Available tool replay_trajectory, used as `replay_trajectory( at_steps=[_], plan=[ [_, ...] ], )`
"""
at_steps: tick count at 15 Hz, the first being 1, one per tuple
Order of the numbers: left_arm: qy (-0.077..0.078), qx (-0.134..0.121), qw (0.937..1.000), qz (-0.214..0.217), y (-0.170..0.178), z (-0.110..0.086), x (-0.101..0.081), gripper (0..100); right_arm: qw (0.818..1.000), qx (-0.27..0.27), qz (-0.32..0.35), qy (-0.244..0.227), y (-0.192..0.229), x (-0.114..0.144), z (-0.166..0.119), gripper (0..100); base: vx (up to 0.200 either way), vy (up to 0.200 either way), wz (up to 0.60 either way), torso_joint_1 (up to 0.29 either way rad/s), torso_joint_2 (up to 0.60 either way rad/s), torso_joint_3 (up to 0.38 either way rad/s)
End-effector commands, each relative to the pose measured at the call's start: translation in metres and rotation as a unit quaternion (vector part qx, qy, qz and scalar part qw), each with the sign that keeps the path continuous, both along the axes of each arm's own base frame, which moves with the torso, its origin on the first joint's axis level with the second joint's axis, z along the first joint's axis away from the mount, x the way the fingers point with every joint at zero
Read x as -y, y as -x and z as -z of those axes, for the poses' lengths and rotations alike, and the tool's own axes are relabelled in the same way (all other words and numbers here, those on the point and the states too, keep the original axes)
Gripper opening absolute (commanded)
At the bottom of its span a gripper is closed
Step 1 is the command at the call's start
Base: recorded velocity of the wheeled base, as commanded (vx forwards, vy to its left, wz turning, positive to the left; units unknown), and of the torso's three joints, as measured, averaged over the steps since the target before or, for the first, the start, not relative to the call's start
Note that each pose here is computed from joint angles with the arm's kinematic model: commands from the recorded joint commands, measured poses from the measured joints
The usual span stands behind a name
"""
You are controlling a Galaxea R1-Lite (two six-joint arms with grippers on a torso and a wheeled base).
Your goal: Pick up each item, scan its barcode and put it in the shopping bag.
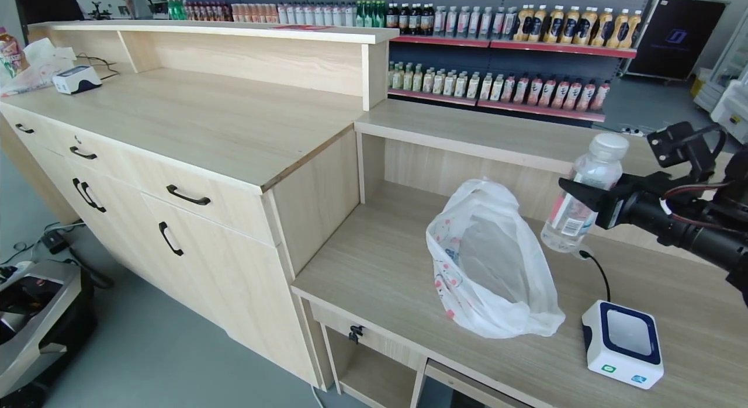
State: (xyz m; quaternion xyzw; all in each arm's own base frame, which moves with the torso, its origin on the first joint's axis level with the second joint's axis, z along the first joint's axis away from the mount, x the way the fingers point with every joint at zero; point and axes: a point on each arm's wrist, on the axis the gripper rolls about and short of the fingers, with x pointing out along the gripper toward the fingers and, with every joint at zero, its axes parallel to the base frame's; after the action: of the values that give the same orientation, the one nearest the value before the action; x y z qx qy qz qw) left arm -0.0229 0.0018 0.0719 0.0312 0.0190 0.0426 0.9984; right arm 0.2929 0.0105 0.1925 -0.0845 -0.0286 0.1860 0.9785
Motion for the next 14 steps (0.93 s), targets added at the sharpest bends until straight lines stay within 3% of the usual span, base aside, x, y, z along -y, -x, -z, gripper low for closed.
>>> replay_trajectory(
  at_steps=[1, 5, 14],
  plan=[
    [0.0, -0.001, 1.0, -0.001, 0.0, 0.0, 0.0, 100, 0.999, -0.034, -0.018, 0.005, -0.048, -0.011, 0.067, 0, 0.0, 0.0, 0.0, 0.0, 0.0, 0.0],
    [0.0, 0.0, 1.0, -0.001, 0.0, 0.0, 0.0, 100, 0.999, -0.041, -0.016, 0.012, -0.067, -0.011, 0.099, 0, 0.0, 0.0, 0.0, 0.0, 0.0, 0.0],
    [0.0, 0.0, 1.0, -0.001, 0.0, 0.0, 0.0, 100, 1.0, -0.002, -0.03, 0.008, -0.105, -0.024, 0.117, 0, 0.0, 0.0, 0.0, 0.0, 0.0, 0.0]
  ],
)
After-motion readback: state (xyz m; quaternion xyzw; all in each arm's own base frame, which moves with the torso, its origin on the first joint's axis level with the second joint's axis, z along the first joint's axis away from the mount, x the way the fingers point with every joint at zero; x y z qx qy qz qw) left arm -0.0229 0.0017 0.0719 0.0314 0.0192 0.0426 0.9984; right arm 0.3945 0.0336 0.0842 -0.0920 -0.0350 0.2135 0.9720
